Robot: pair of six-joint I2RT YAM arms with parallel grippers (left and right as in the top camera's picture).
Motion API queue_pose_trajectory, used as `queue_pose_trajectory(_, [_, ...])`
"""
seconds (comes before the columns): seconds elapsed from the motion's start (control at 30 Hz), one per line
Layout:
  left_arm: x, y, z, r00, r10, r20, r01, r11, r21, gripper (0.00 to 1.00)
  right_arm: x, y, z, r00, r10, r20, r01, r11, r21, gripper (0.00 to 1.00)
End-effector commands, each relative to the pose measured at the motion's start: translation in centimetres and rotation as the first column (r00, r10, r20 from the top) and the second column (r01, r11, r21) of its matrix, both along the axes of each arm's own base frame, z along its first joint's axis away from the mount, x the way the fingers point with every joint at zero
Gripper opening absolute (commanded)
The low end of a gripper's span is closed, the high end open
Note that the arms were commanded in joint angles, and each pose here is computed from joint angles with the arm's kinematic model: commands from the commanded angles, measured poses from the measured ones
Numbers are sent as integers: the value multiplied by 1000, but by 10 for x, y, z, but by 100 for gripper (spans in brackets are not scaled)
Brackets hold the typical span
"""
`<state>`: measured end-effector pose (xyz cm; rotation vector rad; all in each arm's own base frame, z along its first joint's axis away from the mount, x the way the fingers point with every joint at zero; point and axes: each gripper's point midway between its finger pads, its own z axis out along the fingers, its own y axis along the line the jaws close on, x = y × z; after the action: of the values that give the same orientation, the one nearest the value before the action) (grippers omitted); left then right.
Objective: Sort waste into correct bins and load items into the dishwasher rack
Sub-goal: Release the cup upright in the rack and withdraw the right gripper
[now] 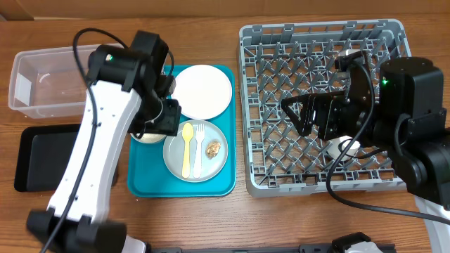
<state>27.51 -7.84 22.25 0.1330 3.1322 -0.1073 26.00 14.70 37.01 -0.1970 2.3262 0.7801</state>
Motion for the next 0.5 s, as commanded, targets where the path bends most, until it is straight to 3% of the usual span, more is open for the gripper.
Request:
queue_pose_trajectory(0.0, [-37,20,27,990,71,118,-76,996,39,62,-3,1,-2,1000,6,-14,-6,1000,-3,91])
queue_pose_trajectory(0.17, [-74,79,31,903,335,270,-383,912,149,81,6,12,-11,998,0,-64,1,1000,21,87])
queue_pose_trajectory(0.27, [-83,99,43,820,451,353,-506,859,79,87,18,43,-29,991,38,-126,-34,999,34,82])
queue_pose_trajectory(0.33, [-88,114,54,737,536,412,-594,805,14,100,32,74,-54,980,42,-194,-39,999,15,80])
queue_pose_trajectory(0.47, [-99,131,69,626,618,476,-675,735,-68,100,44,135,-115,955,31,-294,-57,995,-78,77])
